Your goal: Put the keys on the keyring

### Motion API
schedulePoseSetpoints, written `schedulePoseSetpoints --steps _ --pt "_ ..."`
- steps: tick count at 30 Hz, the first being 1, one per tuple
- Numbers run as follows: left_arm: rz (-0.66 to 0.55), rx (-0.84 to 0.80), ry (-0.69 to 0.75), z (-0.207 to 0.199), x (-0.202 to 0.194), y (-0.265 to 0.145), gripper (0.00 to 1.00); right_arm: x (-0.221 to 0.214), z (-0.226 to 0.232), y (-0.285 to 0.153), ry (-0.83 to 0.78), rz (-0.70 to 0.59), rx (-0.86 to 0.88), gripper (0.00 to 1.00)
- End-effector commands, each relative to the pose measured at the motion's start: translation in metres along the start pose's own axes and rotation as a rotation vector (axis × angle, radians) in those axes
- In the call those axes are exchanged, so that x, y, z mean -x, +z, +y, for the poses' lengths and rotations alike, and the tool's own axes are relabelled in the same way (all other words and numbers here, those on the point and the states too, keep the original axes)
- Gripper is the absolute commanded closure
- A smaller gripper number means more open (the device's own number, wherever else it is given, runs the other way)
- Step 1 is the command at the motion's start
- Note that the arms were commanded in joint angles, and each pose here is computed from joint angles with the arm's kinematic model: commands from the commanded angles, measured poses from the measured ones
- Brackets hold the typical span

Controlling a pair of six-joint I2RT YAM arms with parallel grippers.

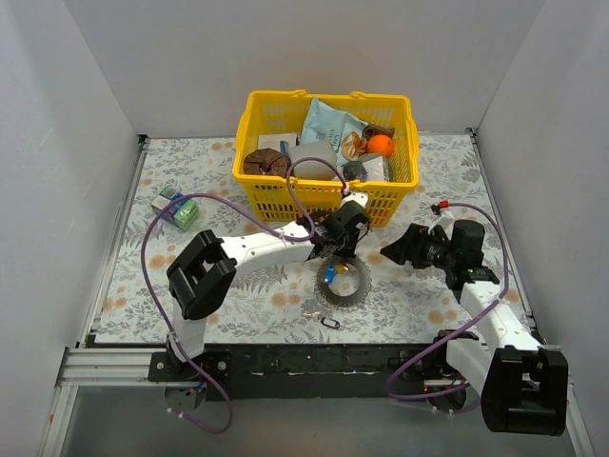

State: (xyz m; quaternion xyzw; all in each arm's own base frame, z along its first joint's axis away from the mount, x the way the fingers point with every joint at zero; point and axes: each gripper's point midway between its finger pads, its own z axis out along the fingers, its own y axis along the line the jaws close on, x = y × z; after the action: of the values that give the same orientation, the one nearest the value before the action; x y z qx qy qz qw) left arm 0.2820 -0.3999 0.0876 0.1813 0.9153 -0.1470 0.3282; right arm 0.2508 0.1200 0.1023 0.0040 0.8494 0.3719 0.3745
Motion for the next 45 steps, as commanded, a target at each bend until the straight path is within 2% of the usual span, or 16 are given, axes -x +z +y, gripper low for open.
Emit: schedulePoseSetpoints --steps 1,14,22,29,34,38,43,45 --pt "-0.141 -0.038 0.002 0.000 0.044 -0.039 1.00 0.043 0.034 -0.005 -0.096 -0.089 0.127 0.24" --pt "-0.290 -0.207 0.090 -0.007 0.073 -0.098 1.00 0.068 0.086 -0.019 -0.194 -0.118 0.355 0.24" --pt "-0.365 -0.312 0.225 -0.009 0.081 -0.137 1.00 0.072 0.113 -0.031 -0.268 -0.140 0.477 0.23" --pt "-0.434 -0.405 0.322 -0.014 0.081 -0.167 1.00 0.071 0.147 -0.041 -0.384 -0.172 0.582 0.14" --pt "-0.450 -0.462 0.345 -0.021 0.080 -0.181 1.00 0.069 0.165 -0.046 -0.452 -0.184 0.633 0.13" --pt "-0.451 -0.546 0.386 -0.030 0.075 -0.192 1.00 0.061 0.179 -0.049 -0.487 -0.163 0.685 0.15" --pt "-0.483 -0.637 0.433 -0.038 0.072 -0.211 1.00 0.053 0.192 -0.053 -0.527 -0.134 0.755 0.26" --pt "-0.493 -0.682 0.448 -0.041 0.069 -0.218 1.00 0.050 0.196 -0.056 -0.544 -0.130 0.782 0.26"
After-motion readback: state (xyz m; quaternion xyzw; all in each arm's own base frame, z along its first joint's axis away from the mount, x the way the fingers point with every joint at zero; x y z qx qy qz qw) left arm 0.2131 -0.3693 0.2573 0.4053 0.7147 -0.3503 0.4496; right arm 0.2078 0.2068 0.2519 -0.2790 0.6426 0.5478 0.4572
